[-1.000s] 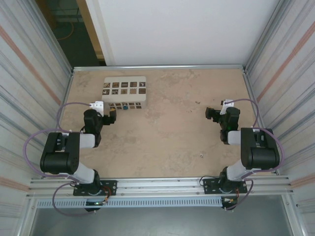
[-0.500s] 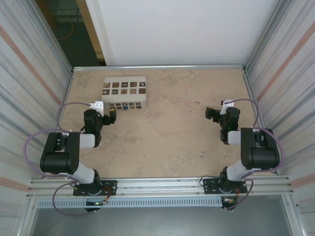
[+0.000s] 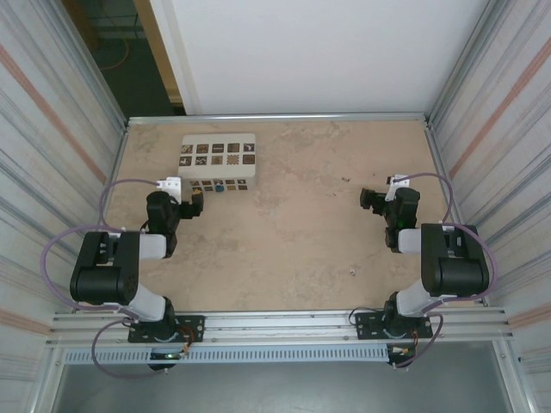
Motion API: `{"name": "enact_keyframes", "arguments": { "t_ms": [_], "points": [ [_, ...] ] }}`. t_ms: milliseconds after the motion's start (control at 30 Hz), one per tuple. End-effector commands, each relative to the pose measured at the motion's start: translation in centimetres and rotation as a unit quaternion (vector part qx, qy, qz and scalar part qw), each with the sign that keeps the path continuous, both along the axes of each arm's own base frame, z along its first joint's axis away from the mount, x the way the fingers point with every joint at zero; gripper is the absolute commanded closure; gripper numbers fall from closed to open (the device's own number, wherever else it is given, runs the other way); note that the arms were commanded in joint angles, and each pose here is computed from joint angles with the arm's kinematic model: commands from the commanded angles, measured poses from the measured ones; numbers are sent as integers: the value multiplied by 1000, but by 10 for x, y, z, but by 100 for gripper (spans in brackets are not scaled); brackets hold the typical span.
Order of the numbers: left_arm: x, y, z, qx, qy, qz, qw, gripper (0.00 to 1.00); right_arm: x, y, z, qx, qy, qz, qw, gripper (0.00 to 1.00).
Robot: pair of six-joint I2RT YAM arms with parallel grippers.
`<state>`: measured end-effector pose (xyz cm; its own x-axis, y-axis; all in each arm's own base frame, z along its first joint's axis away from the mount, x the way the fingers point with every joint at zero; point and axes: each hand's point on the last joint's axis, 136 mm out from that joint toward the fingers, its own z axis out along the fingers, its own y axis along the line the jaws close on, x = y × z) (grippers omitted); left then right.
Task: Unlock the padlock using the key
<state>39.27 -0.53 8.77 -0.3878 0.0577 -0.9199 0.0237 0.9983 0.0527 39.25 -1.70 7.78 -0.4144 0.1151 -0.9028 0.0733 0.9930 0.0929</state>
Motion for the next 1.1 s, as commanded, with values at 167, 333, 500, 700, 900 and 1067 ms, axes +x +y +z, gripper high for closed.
{"name": "enact_keyframes", "arguments": {
  "t_ms": [167,333,500,700,900,1067],
  "points": [
    [3,-2,6,5,-8,-5,1000,1,4,0,6,-5,-2,1,1000,1],
    [-3,4,30,5,-7,14,1000,1,-2,-3,22,-8,-15,-11,1000,1],
    [-8,5,68,-13,-24,25,999,1,-12,-4,37,3,-15,-15,1000,1],
    [-24,0,99,-89,-6,39,995,1,-27,1,60,62,8,-28,998,1],
    [-50,-4,104,-154,42,59,985,1,-45,20,75,132,77,-16,988,1],
    [-61,-10,105,-198,70,66,975,1,-59,47,82,198,117,18,973,1]
  ]
}}
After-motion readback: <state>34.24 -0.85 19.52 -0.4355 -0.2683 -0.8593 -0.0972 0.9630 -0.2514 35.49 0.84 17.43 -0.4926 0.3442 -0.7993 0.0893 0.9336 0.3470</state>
